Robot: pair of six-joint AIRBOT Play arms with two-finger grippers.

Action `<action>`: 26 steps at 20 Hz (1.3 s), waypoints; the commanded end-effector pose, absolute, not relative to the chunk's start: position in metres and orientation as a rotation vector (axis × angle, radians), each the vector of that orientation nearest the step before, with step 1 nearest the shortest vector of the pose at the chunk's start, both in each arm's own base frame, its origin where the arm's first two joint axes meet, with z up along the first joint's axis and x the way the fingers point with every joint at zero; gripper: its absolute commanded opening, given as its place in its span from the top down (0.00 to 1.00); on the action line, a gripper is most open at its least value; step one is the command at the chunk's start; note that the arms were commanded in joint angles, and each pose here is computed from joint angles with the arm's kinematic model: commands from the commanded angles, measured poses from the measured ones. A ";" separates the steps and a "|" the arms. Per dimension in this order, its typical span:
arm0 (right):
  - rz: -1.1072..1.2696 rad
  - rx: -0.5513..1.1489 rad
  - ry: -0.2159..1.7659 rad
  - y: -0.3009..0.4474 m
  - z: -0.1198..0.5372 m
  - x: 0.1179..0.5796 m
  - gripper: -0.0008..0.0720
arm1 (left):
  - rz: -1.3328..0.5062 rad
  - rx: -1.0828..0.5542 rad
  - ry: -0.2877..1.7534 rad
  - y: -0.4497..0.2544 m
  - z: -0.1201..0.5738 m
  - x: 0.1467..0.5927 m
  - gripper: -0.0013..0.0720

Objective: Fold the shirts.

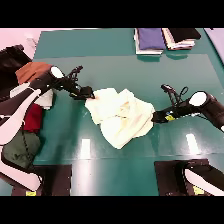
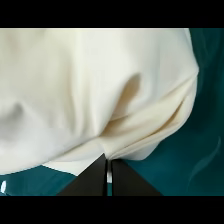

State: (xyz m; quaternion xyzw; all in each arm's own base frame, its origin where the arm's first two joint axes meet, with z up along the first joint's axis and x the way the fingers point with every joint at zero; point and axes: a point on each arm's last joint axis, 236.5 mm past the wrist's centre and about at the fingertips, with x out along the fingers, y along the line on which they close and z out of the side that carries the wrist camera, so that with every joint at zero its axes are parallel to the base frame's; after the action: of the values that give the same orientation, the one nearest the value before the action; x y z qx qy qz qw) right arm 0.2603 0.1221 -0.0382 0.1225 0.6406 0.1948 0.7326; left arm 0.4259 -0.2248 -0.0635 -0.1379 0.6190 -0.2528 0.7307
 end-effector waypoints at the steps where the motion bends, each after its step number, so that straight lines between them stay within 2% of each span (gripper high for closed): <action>1: 0.423 0.276 1.397 0.123 -0.033 0.263 0.97 | -0.575 -0.303 1.363 -0.235 -0.071 0.425 0.39; 2: 0.424 0.274 1.396 0.123 -0.032 0.264 0.97 | -0.574 -0.304 1.361 -0.234 -0.070 0.426 0.63; 3: 0.428 0.270 1.386 0.123 -0.027 0.267 0.97 | -0.575 -0.310 1.354 -0.232 -0.065 0.427 0.94; 6: 0.432 0.190 1.292 0.116 0.014 0.296 0.97 | -0.584 -0.304 1.236 -0.216 -0.008 0.452 0.95; 8: 0.423 0.102 1.200 0.106 0.060 0.317 0.97 | -0.576 -0.284 1.002 -0.196 0.086 0.480 0.95; 10: 0.386 0.009 1.038 0.091 0.129 0.336 0.97 | -0.544 -0.214 0.752 -0.168 0.195 0.484 0.95; 13: 0.304 -0.087 0.766 0.069 0.243 0.337 0.97 | -0.471 -0.068 0.377 -0.130 0.363 0.434 0.95; 17: 0.245 -0.100 0.465 0.056 0.367 0.294 0.97 | -0.457 0.000 -0.001 -0.113 0.511 0.308 0.95; 19: 0.242 -0.106 0.364 0.055 0.405 0.268 0.97 | -0.456 0.017 -0.126 -0.108 0.549 0.252 0.95; 21: 0.235 -0.112 0.284 0.053 0.435 0.251 0.97 | -0.451 0.022 -0.215 -0.103 0.571 0.214 0.95; 23: 0.192 -0.111 0.223 0.043 0.460 0.243 0.97 | -0.450 0.025 -0.250 -0.102 0.579 0.195 0.95; 26: 0.165 -0.120 0.187 0.037 0.484 0.249 0.97 | -0.455 0.030 -0.199 -0.104 0.566 0.206 0.95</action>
State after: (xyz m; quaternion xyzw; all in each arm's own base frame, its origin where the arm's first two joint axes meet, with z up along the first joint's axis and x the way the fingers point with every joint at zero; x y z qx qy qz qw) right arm 0.2536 0.0470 0.4586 -0.0563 0.1182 0.1031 0.9860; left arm 0.2166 -0.1061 0.5652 0.0095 -0.0956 -0.2288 0.9687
